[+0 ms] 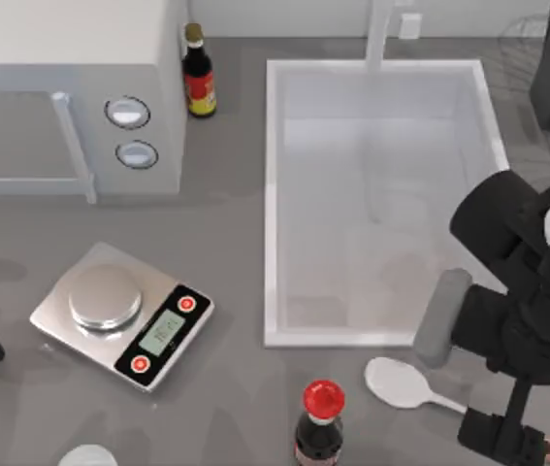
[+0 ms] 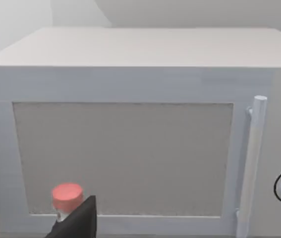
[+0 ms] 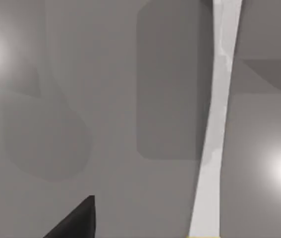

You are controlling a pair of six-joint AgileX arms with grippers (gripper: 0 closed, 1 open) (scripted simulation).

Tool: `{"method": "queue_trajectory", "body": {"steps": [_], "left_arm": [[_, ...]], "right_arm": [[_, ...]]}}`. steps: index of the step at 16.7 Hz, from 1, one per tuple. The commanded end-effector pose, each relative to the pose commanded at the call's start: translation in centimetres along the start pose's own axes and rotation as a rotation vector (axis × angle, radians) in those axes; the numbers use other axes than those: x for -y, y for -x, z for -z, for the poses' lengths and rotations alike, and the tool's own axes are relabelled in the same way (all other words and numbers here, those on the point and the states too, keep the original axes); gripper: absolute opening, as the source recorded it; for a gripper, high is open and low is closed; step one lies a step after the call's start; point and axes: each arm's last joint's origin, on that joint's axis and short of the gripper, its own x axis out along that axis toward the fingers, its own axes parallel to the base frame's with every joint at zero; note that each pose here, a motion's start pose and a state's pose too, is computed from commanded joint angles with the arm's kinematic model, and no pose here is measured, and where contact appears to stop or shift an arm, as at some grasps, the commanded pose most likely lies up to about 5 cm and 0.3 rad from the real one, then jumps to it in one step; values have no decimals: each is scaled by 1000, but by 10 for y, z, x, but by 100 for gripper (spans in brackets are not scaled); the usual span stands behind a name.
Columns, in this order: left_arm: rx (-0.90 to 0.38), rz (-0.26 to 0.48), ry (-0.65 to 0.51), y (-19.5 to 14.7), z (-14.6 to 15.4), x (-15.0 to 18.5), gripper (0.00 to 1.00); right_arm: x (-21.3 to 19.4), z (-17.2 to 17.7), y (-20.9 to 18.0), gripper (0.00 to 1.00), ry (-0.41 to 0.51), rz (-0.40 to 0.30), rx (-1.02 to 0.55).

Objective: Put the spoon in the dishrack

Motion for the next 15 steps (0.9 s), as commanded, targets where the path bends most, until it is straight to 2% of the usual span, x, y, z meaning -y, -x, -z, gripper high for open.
{"method": "queue_trajectory", "body": {"steps": [5,11,15], "left_arm": [[0,0,0,0,0,0,100],[0,0,0,0,0,0,100],[0,0,0,0,0,0,100]], "right_arm": [[-1,2,-52,100,0,3,6],[-3,4,-60,100,0,0,0],[-3,4,-60,70,0,0,0]]}}
